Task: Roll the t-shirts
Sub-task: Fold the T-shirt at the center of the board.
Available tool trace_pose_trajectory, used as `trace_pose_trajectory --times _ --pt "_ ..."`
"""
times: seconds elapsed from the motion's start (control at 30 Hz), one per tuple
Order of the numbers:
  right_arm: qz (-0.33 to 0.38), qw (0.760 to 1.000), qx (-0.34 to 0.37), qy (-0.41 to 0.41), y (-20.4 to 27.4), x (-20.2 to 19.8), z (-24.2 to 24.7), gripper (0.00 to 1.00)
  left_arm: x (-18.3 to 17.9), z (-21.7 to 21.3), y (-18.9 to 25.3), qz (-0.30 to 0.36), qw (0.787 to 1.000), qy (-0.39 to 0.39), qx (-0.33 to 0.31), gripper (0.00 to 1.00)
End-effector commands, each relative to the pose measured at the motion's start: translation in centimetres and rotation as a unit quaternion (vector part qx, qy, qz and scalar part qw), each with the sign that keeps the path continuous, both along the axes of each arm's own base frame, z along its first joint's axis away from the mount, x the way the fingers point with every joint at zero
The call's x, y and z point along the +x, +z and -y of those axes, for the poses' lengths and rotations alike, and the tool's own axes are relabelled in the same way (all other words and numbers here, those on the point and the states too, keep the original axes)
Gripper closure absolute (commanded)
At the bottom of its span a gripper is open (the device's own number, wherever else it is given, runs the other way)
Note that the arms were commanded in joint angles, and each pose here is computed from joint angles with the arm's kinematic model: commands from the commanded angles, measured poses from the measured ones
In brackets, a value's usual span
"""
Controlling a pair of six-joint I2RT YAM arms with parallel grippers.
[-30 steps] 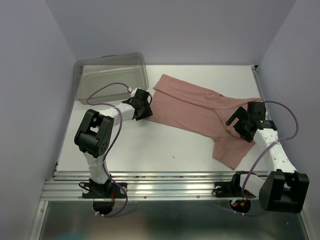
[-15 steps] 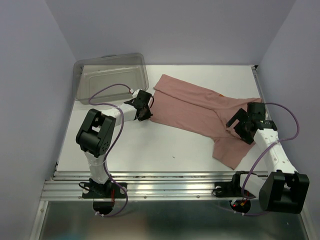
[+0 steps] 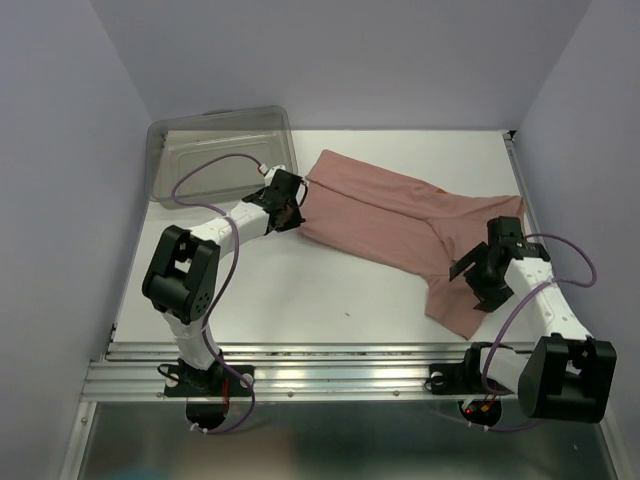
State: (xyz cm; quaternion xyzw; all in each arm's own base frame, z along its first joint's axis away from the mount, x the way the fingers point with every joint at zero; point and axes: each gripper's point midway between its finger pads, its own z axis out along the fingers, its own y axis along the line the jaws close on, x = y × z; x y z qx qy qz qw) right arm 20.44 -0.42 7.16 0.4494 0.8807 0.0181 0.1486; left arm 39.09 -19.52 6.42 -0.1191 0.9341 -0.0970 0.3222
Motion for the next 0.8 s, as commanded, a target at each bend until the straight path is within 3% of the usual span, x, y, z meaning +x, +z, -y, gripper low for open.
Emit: trace_pose_trajectory --times 0.0,0.1,0.17,0.5,0.77 --pt "-0.044 0.998 0.021 -0.035 -0.7 -3.3 -1.0 0.11 0.9 0.5 3.6 0.037 0.999 -0.017 0.000 1.00" --pt "-0.064 0.996 0.032 -0.045 -1.3 -4.8 -1.4 0.15 1.0 0.6 3.5 0.033 0.999 -0.022 0.001 1.00" --pt "-0.073 0.995 0.036 -0.055 -1.5 -5.5 -1.6 0.25 1.1 0.7 3.7 0.035 0.999 -0.025 -0.001 1.00" --pt "-0.090 0.992 0.030 -0.086 -4.2 -5.5 -1.3 0.34 1.7 1.1 4.9 0.042 0.999 -0.033 0.002 1.00" --pt "-0.076 0.990 0.031 -0.115 -6.4 -5.5 -1.2 0.53 1.7 1.0 4.9 0.039 0.999 -0.035 0.005 1.00"
